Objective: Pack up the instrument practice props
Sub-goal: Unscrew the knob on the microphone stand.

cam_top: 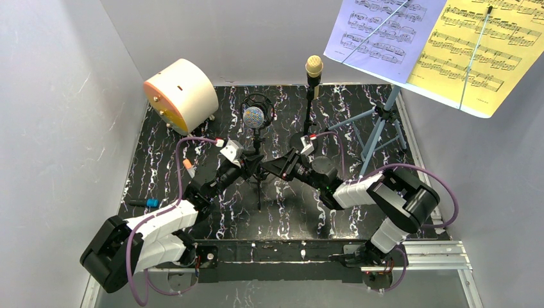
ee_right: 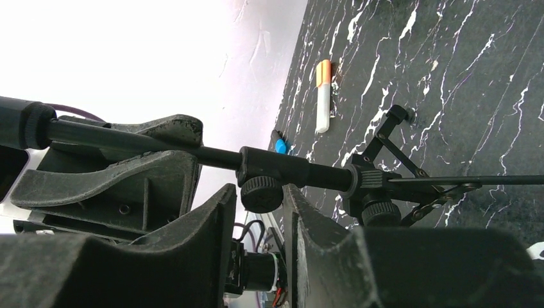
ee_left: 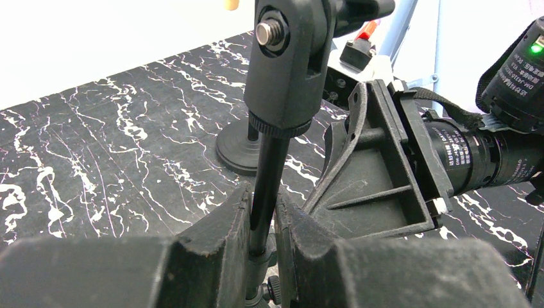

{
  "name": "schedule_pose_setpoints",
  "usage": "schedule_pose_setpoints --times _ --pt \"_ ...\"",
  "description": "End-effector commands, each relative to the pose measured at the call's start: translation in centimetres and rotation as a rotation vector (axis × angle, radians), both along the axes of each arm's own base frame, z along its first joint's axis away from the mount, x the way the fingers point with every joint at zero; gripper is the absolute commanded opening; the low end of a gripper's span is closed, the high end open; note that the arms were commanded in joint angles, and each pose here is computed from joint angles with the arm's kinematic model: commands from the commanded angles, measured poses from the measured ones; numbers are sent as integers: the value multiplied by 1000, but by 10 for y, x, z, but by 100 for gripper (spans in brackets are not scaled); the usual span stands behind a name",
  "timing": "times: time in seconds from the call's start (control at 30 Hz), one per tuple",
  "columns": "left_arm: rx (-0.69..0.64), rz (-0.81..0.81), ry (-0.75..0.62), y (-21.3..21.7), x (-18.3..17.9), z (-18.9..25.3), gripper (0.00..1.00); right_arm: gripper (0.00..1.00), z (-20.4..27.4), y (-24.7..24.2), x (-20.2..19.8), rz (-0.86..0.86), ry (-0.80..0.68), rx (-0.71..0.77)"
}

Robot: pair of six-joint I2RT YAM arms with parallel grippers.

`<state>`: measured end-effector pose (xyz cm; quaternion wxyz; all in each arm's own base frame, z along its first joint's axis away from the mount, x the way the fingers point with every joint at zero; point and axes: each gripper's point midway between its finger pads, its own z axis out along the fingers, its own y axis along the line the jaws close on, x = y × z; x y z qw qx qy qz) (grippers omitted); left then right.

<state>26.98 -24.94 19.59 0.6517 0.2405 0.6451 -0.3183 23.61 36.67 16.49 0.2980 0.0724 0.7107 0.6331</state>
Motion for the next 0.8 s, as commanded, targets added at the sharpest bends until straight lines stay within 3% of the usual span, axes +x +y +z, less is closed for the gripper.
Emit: schedule_pose_setpoints --times 0.0,0.1,0.3,0.57,0.77 --pt "127 -50 182 0 -19 -61 0 39 29 3 3 7 -60 98" --pt "127 -52 182 0 -19 -61 0 32 29 5 3 19 -59 106" --pt "128 -53 180 0 -19 -60 0 1 30 5 1 52 -142 88" --pt "128 -57 184 0 -20 -60 0 1 36 9 -4 123 -385 -13" --pt "124 -60 181 -1 -20 -59 0 1 30 15 -6 217 -636 -181"
